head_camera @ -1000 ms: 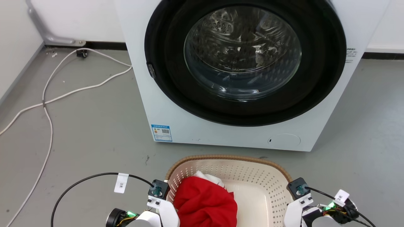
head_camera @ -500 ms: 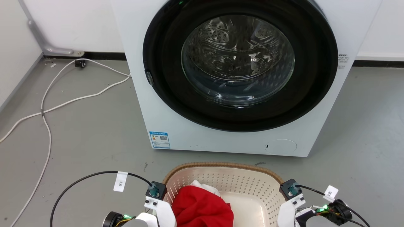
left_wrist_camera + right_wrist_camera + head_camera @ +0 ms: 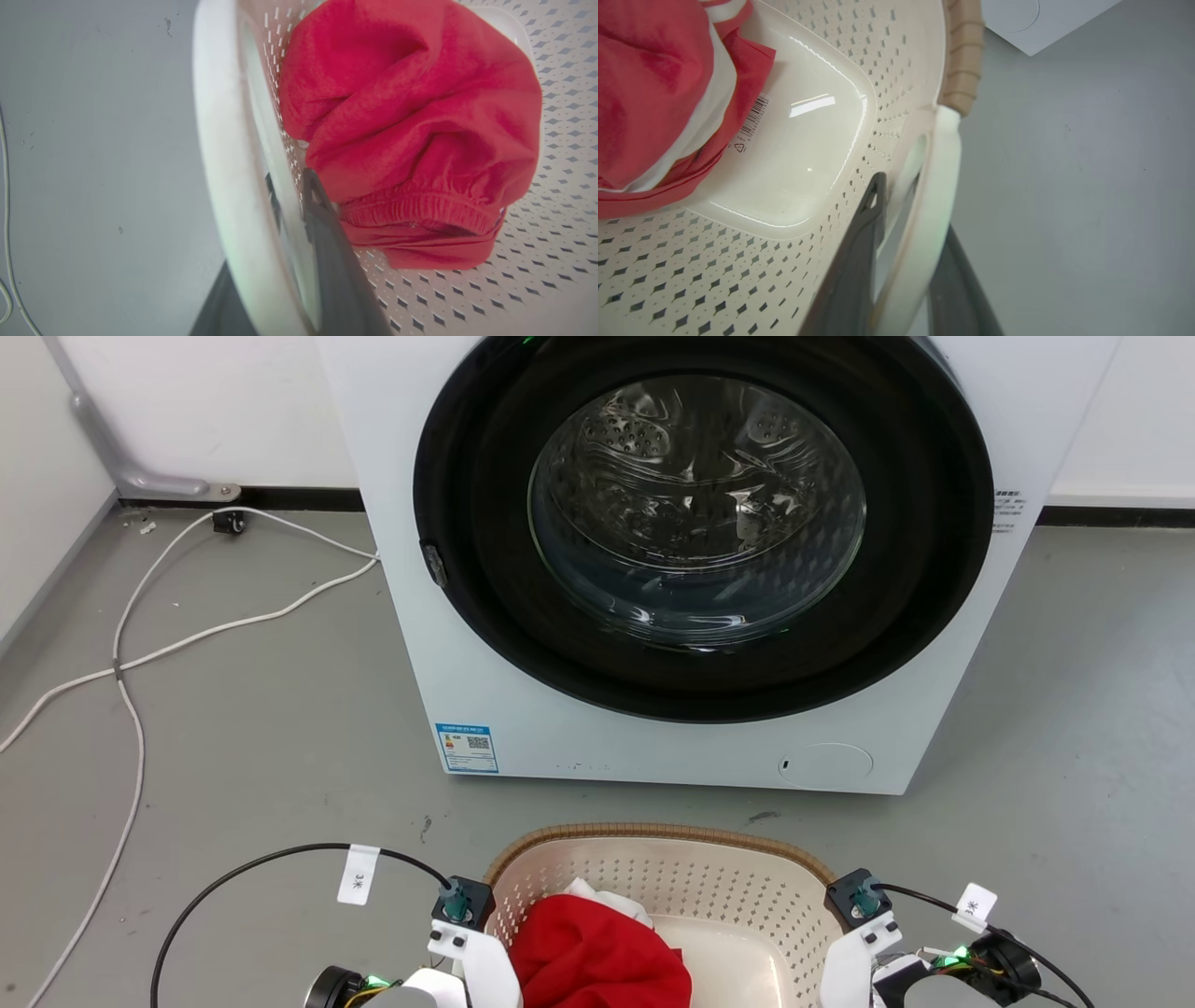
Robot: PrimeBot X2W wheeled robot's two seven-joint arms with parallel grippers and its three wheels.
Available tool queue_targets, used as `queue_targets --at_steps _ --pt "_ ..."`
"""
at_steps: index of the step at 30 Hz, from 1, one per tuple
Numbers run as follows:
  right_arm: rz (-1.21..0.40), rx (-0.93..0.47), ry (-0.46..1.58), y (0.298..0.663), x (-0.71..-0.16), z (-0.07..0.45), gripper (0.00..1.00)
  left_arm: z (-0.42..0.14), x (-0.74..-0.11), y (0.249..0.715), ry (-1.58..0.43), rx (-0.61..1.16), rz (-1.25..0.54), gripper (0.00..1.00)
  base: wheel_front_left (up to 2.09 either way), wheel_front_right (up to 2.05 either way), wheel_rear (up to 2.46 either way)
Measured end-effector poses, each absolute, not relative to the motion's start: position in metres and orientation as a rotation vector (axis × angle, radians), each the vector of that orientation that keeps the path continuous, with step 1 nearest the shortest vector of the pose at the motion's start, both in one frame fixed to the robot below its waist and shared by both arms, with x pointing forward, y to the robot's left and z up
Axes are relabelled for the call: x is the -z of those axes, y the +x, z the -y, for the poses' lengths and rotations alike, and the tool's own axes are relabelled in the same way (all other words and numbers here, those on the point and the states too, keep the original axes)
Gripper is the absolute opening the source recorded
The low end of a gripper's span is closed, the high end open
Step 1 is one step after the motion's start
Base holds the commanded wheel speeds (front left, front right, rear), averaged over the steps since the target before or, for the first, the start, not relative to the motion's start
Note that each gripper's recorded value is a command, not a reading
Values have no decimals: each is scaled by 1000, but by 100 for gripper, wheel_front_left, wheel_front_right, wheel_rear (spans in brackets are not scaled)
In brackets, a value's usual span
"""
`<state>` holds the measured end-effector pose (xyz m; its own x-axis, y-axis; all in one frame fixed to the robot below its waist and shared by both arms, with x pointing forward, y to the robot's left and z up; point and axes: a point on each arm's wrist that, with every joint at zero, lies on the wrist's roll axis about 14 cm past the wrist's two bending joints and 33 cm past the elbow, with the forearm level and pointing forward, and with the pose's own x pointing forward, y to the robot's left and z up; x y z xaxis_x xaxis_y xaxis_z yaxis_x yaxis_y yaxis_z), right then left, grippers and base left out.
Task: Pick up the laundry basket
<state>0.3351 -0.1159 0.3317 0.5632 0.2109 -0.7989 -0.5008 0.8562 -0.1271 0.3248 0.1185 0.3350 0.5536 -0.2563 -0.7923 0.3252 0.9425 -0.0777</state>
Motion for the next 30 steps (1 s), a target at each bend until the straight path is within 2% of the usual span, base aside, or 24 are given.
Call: queue_targets --at_steps 30 --pt "-905 -446 -353 333 -328 117 0 -117 -331 321 81 357 -948 0 0 0 0"
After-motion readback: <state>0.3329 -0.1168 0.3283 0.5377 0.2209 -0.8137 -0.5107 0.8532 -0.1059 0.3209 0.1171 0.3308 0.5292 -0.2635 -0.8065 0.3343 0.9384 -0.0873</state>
